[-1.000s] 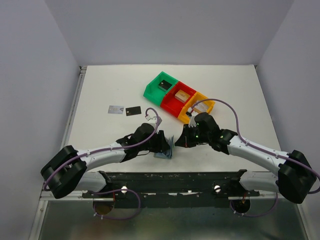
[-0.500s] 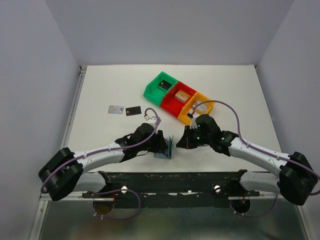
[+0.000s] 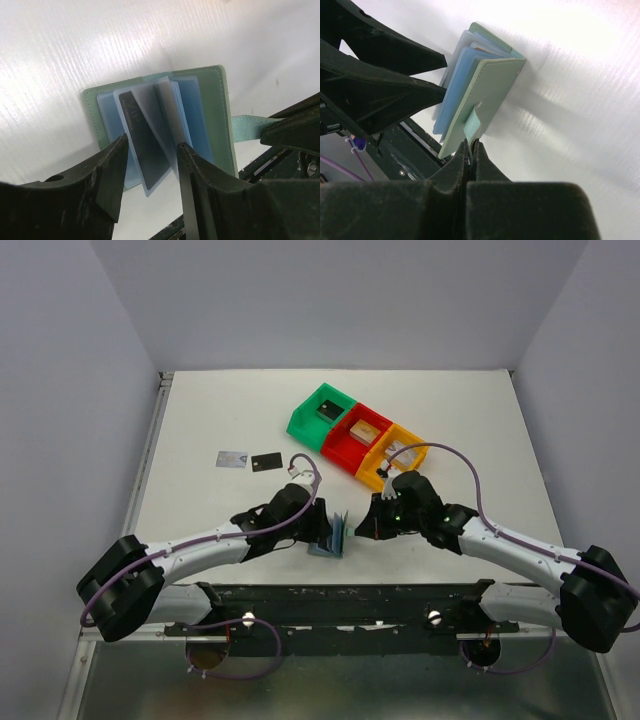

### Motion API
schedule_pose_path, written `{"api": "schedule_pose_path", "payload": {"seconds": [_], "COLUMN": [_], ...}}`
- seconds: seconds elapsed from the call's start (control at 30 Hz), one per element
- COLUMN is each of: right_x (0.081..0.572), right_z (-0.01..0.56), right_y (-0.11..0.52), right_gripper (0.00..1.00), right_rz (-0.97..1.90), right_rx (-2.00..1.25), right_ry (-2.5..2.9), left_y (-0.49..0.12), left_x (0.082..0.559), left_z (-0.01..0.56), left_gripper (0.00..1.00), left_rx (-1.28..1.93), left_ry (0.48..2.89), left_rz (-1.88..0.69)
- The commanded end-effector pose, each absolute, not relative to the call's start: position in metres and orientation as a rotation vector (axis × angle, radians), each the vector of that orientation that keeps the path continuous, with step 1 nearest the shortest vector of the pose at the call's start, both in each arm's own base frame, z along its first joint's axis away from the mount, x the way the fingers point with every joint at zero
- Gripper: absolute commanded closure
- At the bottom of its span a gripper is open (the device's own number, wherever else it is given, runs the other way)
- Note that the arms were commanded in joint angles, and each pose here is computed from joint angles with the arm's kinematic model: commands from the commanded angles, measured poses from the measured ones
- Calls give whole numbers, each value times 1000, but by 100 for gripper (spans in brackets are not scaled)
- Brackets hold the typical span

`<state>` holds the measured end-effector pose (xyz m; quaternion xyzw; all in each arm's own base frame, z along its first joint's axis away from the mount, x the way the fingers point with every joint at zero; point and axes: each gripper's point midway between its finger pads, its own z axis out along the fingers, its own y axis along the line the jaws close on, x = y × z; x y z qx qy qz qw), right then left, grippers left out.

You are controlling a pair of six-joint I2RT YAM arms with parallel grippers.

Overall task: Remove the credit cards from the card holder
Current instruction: Remove the credit card from the card holder.

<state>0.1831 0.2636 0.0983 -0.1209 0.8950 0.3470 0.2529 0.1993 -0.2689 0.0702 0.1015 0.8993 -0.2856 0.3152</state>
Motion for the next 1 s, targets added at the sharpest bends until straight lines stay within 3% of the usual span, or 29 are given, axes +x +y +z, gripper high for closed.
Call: {"api": "schedule_pose_path", "payload": {"seconds": [0.0,0.57,0.97], "right_x": [182,185,175], "right_z": [95,86,49], "right_y": [258,246,215], "right_gripper": [100,100,100], "right_rz": [914,826,628], "right_rx": [-314,-244,-27], "right_ry": [2444,2485,2644], "left_y": [-269,-266,-325], "left_x": [208,205,190], "left_z": [82,68,86], "left_gripper": [44,41,41], "left_rx": [282,282,519], "left_ry": [2335,2392,2333], "left_rz": [-700,-652,-908]}}
